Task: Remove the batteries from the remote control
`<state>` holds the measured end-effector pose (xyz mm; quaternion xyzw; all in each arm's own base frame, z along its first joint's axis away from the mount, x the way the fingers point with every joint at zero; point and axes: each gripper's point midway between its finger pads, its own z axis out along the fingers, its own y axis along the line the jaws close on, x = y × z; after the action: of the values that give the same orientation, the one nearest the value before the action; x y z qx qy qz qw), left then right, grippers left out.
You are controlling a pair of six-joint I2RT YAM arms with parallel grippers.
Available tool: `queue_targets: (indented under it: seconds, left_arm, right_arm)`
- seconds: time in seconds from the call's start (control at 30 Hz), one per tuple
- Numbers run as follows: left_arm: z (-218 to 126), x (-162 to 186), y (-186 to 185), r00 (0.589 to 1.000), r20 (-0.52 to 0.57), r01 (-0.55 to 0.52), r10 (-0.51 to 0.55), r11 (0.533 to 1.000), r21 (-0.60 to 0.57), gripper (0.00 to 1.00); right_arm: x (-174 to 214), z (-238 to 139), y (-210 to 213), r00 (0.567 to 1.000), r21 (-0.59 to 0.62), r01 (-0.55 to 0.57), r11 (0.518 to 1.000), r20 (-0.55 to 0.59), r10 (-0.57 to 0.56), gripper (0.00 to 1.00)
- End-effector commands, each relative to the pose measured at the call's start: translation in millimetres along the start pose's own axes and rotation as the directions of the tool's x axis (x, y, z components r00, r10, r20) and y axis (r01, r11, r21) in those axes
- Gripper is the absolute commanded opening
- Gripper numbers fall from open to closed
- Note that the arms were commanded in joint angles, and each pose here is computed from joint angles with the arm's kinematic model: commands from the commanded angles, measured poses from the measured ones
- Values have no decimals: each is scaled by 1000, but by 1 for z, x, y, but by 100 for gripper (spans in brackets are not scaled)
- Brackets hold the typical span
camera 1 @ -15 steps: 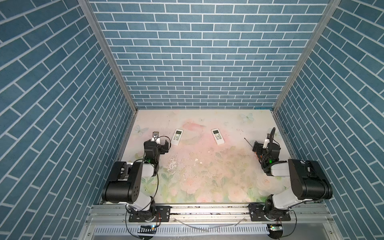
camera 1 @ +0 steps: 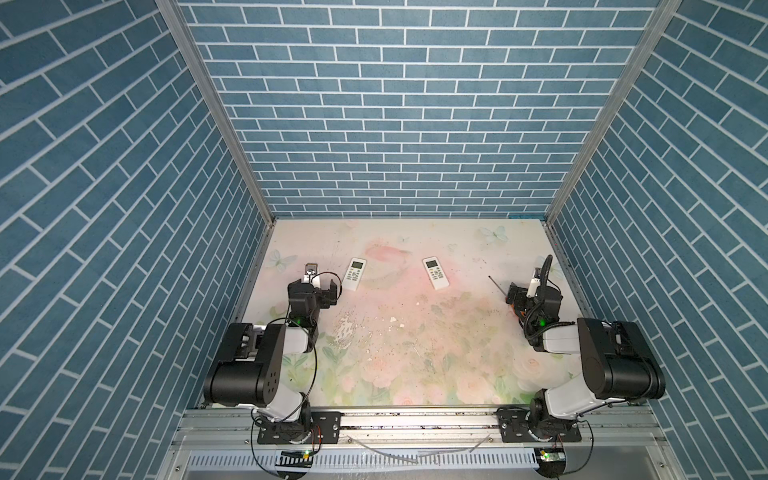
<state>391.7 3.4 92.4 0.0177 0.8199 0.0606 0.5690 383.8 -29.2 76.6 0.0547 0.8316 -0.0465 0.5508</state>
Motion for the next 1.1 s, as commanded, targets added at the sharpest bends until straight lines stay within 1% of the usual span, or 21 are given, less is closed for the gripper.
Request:
queue_targets:
  seconds: [0.0,0.83,0.9,0.93,0.97,1.0,1.03,1.07]
  left_arm:
    - [2,-3,-1,1000,2,-4,4,1000,7,100]
    - [3,-3,1,1000,2,0,0,1000,2,100]
    - [1,-12,4,1000,-4,7,-7,1000,-9,100]
    - [0,-17,5,1000,-16,7,-7,1000,-14,100]
    - [-4,-27,8,1000,-30,9,-10,1000,-25,99]
    - [-9,-40,13,999,-46,18,-20,999,-39,100]
    - [-16,-51,18,996,-69,44,-48,997,-62,100]
    - [-23,-63,23,994,-79,75,-81,994,-82,99]
  right_arm:
    - [-15,4,2,999,-8,19,1000,31,-19,99]
    - [-16,4,2,999,-14,15,1000,33,-15,99]
    - [-16,4,8,999,-44,30,999,29,-29,99]
    - [-21,2,15,999,-89,48,995,29,-45,99]
    - [-26,0,24,997,-138,72,988,16,-70,99]
    - [-32,-3,27,997,-151,72,986,-28,-77,99]
    - [-43,-6,21,996,-116,27,993,-86,-37,99]
    - [-51,-9,10,989,-43,-54,998,-140,48,99]
